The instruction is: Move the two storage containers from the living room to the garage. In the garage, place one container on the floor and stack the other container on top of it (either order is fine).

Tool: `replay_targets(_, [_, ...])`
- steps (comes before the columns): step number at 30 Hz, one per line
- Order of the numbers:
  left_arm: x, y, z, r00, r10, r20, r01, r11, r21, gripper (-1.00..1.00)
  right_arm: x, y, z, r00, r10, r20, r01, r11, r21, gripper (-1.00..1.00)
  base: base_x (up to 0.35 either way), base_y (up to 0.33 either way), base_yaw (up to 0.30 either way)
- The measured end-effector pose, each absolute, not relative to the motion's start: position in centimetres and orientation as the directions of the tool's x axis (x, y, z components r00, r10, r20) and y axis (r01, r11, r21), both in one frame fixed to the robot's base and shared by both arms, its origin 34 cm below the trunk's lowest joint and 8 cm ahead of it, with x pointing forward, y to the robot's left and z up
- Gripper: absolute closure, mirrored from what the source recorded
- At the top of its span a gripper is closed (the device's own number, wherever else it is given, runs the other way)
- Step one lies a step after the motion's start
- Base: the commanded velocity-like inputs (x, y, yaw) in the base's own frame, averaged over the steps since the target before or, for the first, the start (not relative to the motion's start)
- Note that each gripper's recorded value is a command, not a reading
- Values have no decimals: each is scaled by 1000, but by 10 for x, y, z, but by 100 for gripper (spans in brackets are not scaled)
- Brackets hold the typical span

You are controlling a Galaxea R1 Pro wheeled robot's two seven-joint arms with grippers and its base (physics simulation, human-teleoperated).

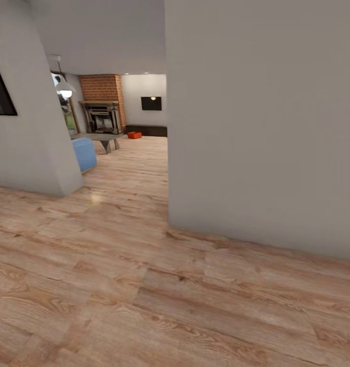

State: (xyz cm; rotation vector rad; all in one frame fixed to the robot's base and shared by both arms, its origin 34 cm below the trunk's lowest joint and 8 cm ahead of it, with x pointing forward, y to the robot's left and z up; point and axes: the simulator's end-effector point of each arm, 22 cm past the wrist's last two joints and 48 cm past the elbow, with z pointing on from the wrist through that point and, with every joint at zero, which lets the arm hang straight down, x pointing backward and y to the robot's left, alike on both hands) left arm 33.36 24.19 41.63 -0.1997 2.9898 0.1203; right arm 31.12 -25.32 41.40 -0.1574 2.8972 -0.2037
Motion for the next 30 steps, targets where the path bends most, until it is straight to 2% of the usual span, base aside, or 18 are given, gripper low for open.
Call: replay_targets(30, [334,241,416,-981,-126,-147,-138,988,69,-100,312,-254,414,-967,-123,-223,-90,984,-152,-100,321,0,274])
